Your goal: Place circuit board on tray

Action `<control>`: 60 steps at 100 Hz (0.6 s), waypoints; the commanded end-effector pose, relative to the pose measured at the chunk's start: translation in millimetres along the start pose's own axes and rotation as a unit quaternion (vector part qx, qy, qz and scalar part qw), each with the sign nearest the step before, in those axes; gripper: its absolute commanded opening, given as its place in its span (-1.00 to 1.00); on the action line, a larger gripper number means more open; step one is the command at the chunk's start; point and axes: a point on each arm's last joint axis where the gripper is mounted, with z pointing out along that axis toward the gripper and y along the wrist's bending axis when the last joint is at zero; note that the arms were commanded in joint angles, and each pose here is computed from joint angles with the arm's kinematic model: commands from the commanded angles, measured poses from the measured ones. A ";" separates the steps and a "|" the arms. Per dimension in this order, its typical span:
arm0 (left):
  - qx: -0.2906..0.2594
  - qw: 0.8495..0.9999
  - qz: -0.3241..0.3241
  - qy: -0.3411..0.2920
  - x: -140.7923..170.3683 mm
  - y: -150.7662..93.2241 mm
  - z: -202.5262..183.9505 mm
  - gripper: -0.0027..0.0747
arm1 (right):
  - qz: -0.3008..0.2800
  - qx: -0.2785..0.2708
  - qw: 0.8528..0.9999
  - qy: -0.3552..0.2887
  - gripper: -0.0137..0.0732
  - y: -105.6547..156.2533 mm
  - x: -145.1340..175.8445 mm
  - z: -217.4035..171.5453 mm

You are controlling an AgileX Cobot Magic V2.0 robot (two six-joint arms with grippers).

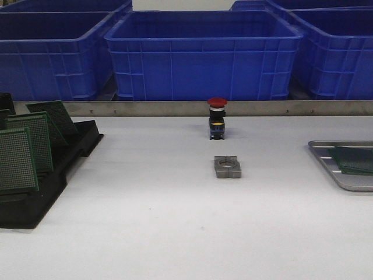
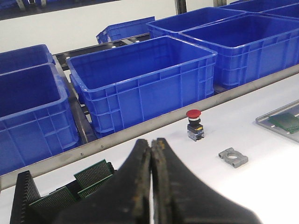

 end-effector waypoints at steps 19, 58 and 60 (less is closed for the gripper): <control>-0.018 0.999 -0.018 -0.024 -10.6 4.2 -0.6 -0.98 | 0.008 0.006 1.000 -0.017 -0.83 -1.7 -9.0 -0.2; -0.033 0.999 -0.013 -0.028 -9.0 6.6 0.0 -0.98 | 0.008 0.006 1.000 -0.017 -0.83 -1.7 -9.0 -0.2; -0.036 0.999 -0.009 -0.028 -8.7 7.2 0.0 -0.98 | 0.008 0.006 1.000 -0.017 -0.83 -1.7 -9.0 -0.2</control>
